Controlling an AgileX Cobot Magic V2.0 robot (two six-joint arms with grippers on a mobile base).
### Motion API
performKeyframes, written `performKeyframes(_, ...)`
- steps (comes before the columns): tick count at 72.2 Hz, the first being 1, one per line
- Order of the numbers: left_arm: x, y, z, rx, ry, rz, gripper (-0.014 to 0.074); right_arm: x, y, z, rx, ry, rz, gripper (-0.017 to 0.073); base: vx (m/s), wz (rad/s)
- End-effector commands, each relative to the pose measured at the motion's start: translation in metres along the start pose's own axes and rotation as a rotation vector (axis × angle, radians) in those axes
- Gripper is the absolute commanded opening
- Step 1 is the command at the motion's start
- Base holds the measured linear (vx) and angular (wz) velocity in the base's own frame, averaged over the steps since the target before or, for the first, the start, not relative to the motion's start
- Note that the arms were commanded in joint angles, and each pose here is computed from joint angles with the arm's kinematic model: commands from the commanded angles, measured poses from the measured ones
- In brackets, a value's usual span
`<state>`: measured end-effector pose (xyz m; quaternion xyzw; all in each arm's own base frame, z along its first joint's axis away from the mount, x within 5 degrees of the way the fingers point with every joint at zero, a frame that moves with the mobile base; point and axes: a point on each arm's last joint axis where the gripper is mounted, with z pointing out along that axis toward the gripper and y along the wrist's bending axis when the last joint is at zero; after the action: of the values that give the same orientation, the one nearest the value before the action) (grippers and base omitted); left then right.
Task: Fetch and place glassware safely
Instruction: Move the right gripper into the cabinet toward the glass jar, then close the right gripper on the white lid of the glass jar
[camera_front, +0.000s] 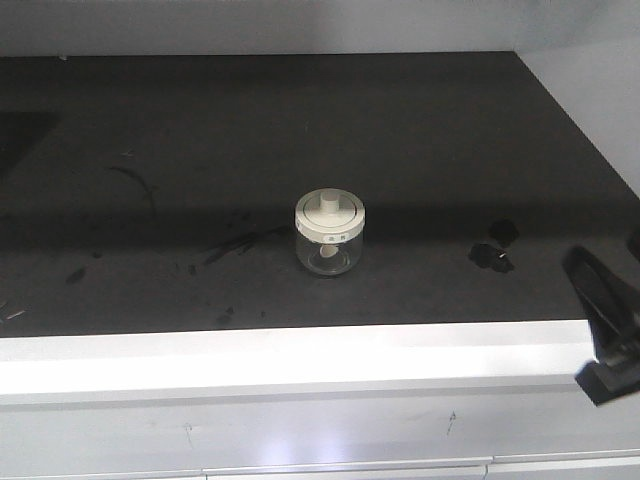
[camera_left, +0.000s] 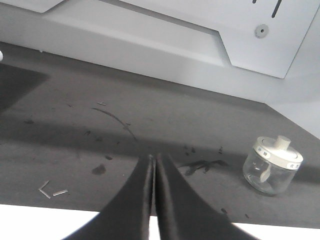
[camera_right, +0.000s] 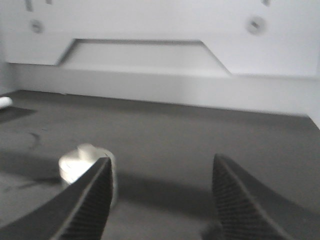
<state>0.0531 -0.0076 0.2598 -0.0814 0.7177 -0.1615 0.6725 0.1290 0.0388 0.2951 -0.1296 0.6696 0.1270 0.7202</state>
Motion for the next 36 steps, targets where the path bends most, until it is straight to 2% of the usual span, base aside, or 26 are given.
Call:
performKeyframes(1, -0.015, -0.005, -0.001, 0.029, -0.095, -0.017, -0.0007, -0.025, 0.007, 0.018, -0.126, -0.095, 0.004, 0.0451, 0.0, 0.0)
performKeyframes(7, -0.015, -0.005, -0.001, 0.029, -0.095, -0.017, -0.0007, -0.03, 0.009, 0.038, -0.196, -0.071, 0.046, 0.0451, 0.0, 0.0)
performKeyframes(15, -0.015, -0.005, -0.001, 0.029, -0.095, -0.017, -0.0007, -0.033, 0.009, 0.07, -0.289, -0.041, 0.055, 0.0451, 0.0, 0.0)
performKeyframes(36, -0.015, -0.005, -0.001, 0.029, -0.095, -0.017, -0.0007, -0.034, 0.005, 0.151, -0.434, 0.006, 0.017, 0.0449, 0.0, 0.0)
